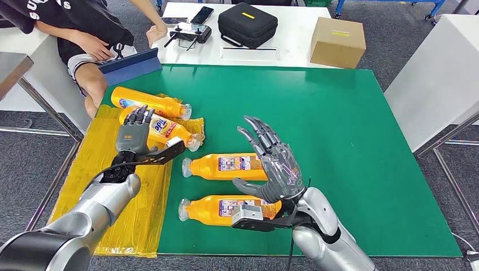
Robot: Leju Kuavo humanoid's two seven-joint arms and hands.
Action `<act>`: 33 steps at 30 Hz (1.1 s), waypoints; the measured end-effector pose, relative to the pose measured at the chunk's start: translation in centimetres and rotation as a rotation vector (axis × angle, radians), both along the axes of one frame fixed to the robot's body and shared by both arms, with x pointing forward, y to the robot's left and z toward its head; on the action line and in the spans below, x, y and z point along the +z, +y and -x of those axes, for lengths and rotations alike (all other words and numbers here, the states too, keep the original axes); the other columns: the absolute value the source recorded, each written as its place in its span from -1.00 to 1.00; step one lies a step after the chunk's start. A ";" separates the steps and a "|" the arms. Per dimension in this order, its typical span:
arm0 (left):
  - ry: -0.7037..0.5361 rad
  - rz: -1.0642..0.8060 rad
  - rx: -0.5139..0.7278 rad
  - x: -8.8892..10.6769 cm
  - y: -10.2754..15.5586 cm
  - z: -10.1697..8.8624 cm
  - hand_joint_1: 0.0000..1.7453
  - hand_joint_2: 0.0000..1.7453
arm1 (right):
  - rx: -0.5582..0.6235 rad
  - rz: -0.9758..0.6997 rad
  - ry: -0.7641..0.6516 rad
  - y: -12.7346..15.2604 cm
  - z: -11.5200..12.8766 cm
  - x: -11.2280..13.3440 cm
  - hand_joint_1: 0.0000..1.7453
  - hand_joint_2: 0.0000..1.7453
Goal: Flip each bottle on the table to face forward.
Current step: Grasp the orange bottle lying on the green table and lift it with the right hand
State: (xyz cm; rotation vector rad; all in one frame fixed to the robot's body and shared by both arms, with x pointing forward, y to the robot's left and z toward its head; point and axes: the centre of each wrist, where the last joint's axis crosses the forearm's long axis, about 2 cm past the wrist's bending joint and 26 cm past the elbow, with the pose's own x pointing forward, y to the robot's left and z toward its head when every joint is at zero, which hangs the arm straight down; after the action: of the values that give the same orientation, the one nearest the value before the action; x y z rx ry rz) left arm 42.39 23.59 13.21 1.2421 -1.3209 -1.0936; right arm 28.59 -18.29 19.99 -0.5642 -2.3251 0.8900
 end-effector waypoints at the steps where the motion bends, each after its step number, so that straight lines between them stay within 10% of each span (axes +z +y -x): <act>1: 0.000 0.000 0.000 0.0 0.0 0.0 -1.00 1.00 | 0.000 0.000 0.000 0.0 0.0 0.0 -1.00 1.00; 6: 0.012 0.054 -0.023 -0.4 -0.1 0.3 -1.00 1.00 | -0.032 0.058 0.025 -0.2 -0.1 -0.1 -1.00 1.00; 18: 0.020 0.852 -0.329 -3.6 -5.2 5.3 -1.00 1.00 | -0.340 0.394 0.278 -6.1 -3.1 -2.6 -1.00 1.00; 33: -0.253 1.164 -0.535 1.0 -6.3 14.9 -1.00 1.00 | -0.432 0.479 0.439 -10.4 -3.4 -5.6 -1.00 1.00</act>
State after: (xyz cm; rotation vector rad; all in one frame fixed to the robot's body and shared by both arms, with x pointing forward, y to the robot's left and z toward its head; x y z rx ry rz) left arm 27.52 17.31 14.22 0.1422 -2.0905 -0.3033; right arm 32.01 -28.68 14.39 -0.9177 -1.5194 1.2125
